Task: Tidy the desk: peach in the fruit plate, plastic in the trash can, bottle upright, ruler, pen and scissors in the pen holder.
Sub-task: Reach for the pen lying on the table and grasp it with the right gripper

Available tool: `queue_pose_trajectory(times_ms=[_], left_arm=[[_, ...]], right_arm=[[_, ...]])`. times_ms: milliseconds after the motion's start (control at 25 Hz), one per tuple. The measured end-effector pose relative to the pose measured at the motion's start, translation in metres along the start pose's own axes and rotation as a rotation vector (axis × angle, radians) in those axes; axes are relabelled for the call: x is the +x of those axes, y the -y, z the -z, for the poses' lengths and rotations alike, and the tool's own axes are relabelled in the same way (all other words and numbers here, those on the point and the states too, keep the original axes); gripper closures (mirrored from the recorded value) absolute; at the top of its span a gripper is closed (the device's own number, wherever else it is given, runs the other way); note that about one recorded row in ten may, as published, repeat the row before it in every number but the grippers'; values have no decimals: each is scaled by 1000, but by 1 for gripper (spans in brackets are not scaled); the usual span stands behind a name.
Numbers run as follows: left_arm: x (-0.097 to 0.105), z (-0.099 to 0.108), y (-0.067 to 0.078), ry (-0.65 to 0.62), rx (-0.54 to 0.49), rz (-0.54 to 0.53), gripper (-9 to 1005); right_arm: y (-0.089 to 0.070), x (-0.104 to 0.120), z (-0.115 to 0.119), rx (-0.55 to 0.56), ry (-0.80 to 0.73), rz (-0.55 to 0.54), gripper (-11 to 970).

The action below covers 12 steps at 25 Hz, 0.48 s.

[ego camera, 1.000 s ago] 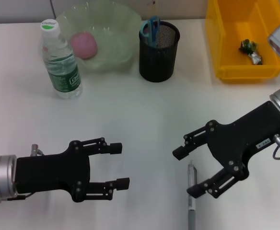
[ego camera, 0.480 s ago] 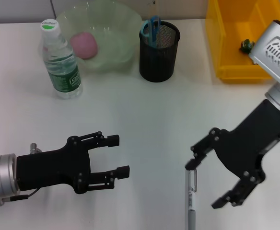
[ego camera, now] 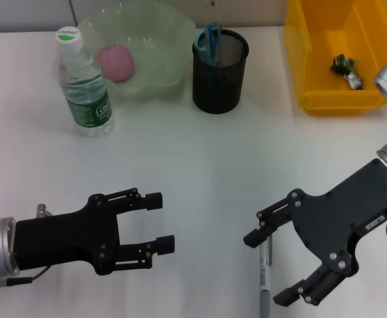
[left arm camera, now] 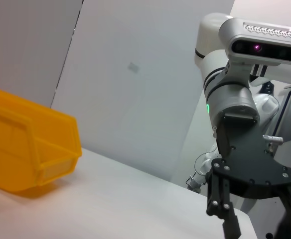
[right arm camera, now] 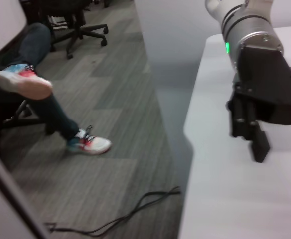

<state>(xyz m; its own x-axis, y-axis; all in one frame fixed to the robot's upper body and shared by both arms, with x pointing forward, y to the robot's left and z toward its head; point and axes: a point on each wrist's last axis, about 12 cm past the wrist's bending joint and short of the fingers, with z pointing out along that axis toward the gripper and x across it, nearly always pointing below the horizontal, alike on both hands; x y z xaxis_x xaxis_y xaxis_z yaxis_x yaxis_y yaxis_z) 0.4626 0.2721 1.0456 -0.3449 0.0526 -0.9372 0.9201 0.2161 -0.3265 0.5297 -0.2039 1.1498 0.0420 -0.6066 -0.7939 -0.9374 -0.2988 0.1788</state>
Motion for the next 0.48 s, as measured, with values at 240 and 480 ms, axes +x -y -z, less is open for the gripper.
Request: queue_pose_trajectory(times_ms=[240, 480], left_arm=[[0, 4, -6, -57, -12, -4, 207], [-1, 1, -6, -74, 2, -10, 207]], right_arm=[[7, -35, -5, -143, -202, 217, 146], [24, -56, -22, -234, -537, 435, 146]])
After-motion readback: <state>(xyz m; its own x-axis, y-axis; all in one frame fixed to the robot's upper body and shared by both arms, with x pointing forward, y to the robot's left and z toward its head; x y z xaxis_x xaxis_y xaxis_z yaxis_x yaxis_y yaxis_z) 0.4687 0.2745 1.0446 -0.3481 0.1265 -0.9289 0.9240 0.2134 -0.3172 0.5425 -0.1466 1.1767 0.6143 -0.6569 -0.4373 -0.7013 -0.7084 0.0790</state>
